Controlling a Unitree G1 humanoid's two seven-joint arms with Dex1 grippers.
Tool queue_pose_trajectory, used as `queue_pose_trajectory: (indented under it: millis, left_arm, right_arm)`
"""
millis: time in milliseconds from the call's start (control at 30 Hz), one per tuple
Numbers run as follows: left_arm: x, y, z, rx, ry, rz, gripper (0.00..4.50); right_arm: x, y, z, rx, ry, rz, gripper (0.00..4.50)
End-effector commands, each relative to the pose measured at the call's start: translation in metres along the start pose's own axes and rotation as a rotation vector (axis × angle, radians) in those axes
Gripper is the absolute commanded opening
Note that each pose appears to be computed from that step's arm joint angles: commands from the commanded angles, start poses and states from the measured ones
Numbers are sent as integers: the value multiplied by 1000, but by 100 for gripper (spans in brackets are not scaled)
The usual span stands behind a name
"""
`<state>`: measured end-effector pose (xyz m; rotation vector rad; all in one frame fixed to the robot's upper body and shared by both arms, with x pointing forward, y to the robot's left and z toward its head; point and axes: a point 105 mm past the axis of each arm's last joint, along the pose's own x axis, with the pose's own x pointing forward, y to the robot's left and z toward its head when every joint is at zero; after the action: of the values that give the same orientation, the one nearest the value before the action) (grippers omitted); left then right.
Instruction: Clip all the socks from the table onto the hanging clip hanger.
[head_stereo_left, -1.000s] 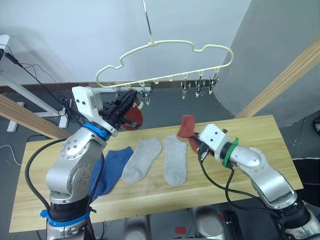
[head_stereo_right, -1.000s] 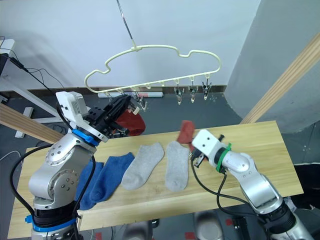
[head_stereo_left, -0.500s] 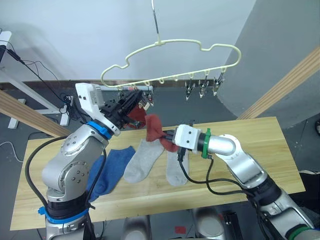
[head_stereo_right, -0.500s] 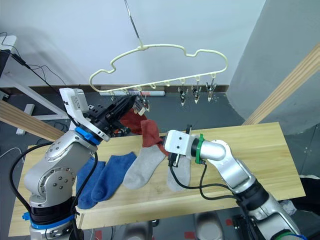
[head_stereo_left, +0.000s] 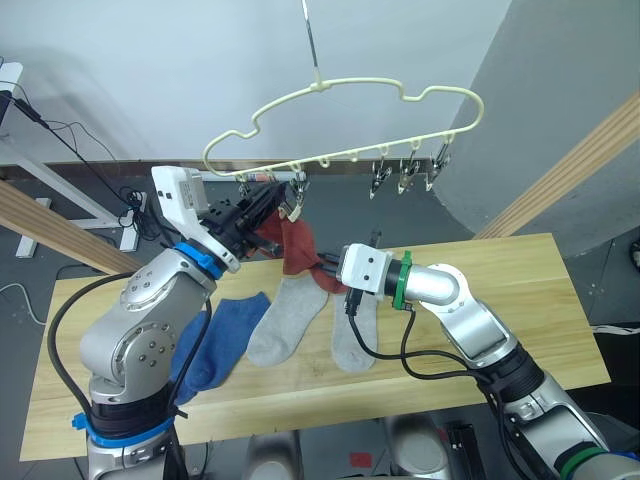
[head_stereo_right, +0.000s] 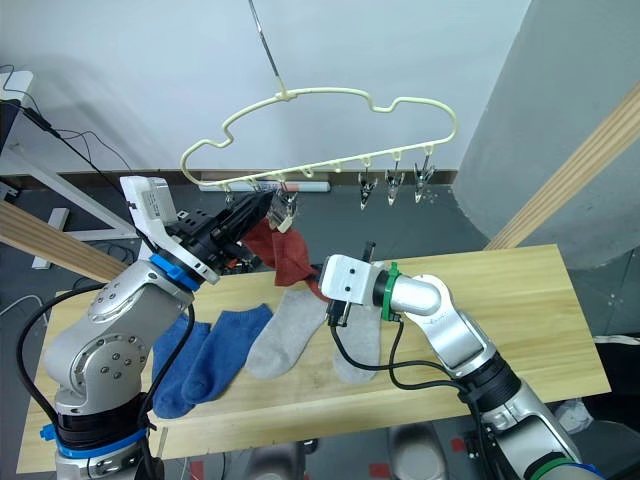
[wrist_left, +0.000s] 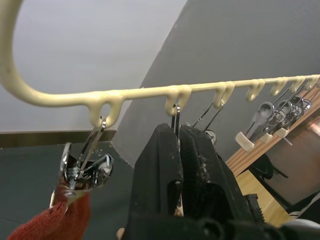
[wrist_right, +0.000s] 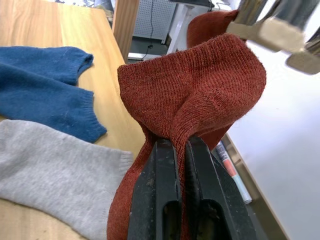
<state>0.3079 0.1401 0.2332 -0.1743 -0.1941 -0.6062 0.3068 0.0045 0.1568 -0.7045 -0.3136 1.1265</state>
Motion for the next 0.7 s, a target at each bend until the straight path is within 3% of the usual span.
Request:
queue_pose_trajectory:
  millis: [33, 500, 700]
  left_arm:
    - [-5, -6, 10, 33, -36, -25, 0]
    - [-6, -6, 7, 6, -23, -19, 0]
    - [-6, -6, 6, -3, -20, -24, 192]
  right_arm:
    - [-1, -8, 15, -45, -58, -30, 3]
    - [5, -11, 19, -43, -84, -36, 3]
    - [9, -12, 20, -41, -92, -35, 0]
